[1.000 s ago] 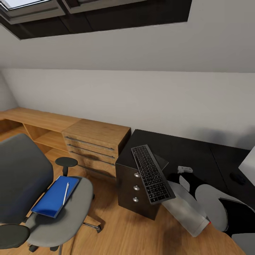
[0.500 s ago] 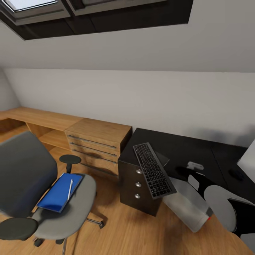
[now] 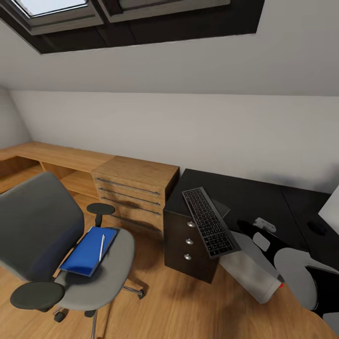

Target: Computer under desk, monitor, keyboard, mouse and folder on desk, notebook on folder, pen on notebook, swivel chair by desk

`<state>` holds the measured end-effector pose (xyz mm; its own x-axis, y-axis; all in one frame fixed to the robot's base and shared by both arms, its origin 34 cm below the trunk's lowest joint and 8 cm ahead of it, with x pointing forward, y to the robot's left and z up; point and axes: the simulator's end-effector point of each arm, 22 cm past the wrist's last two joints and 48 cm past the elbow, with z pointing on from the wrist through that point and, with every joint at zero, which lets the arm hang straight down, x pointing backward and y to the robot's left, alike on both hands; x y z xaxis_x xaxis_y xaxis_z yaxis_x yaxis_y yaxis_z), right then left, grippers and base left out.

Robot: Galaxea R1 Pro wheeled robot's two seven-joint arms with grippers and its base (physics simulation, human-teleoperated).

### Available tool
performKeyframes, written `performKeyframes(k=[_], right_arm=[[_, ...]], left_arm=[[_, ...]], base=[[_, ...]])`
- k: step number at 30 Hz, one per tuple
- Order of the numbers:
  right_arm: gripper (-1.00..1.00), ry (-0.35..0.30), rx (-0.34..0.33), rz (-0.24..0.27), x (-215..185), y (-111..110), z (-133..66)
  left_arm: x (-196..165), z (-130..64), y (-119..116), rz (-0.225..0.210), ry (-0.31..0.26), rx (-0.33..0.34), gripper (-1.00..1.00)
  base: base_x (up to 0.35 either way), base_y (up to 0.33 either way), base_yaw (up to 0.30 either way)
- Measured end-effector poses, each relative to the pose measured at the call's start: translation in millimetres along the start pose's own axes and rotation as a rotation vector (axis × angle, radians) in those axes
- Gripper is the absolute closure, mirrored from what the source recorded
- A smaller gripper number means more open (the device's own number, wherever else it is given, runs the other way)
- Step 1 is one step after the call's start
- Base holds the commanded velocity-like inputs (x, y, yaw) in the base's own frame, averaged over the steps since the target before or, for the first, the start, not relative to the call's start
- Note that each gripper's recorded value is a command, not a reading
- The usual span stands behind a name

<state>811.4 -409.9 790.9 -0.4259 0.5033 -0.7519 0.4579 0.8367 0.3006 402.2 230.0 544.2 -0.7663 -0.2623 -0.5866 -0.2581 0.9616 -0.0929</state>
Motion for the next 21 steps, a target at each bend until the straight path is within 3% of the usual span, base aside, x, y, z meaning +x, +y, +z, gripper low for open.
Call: performKeyframes(k=[10,21], right_arm=[[-1.0,0.005,0.002,0.01,5,-3,-0.2],[-1.0,0.011,0.007,0.009,11,-10,-3.4]], left_arm=[[0,0.0,0,0.0,0.0,0.0,-1.0],[-3,-0.1,-1,0.001,-0.008,0.003,-1.0]], base=[[-0.001,0.002,-0.017],[0.0,0.0,-0.182]])
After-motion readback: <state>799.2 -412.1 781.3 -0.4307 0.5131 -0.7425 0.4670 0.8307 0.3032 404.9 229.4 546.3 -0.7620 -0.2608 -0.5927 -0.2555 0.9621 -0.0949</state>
